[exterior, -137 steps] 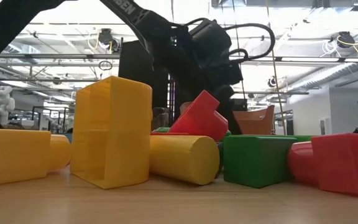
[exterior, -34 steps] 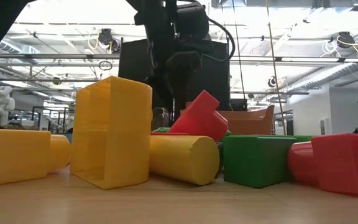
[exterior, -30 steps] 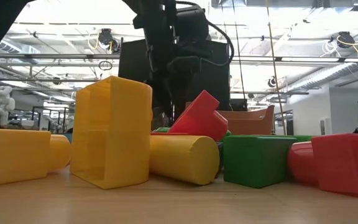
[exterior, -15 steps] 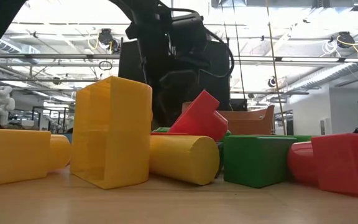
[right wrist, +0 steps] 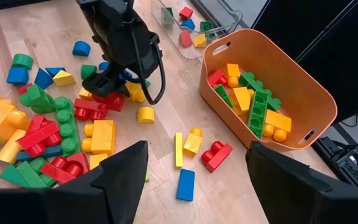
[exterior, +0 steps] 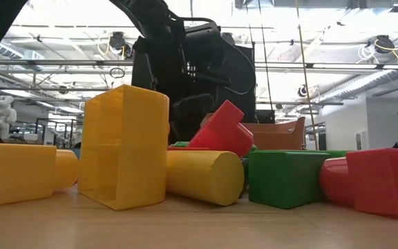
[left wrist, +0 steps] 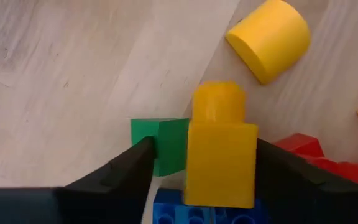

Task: Sort blocks by size
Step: Put the big yellow game piece into the orange bin

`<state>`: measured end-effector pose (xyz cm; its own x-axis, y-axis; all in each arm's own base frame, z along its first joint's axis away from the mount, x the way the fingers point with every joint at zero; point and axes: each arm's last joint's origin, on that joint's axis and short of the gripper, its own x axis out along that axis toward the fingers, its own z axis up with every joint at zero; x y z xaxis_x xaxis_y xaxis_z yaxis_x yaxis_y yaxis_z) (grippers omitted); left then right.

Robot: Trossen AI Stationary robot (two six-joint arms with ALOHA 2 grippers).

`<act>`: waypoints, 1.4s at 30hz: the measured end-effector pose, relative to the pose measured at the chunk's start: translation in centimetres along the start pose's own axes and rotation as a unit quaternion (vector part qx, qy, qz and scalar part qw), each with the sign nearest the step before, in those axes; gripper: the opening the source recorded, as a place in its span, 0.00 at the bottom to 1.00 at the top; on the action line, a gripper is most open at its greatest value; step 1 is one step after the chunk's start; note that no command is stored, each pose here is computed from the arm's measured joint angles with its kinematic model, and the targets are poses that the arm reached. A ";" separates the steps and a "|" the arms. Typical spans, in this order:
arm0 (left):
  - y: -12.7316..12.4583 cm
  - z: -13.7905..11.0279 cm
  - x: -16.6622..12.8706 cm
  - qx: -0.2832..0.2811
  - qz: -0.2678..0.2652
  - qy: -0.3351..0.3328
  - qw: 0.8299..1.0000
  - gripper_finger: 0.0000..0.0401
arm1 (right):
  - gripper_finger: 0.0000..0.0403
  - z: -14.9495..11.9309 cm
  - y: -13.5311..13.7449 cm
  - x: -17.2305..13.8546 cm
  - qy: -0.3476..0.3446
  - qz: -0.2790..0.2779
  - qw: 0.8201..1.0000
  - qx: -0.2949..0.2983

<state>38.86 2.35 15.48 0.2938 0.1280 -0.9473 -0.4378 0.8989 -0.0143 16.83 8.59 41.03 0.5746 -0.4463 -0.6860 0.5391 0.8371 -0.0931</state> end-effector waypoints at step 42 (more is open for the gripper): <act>16.5 12.3 -7.6 -0.093 0.039 -0.216 0.971 0.36 | 0.66 0.0 0.0 0.0 -0.004 -0.003 1.000 -0.012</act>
<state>39.90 21.35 26.36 0.5653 0.3922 -0.7257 -0.6066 0.7938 -0.0434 16.83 8.57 41.05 0.5767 -0.4536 -0.6794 0.5271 0.8420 -0.1147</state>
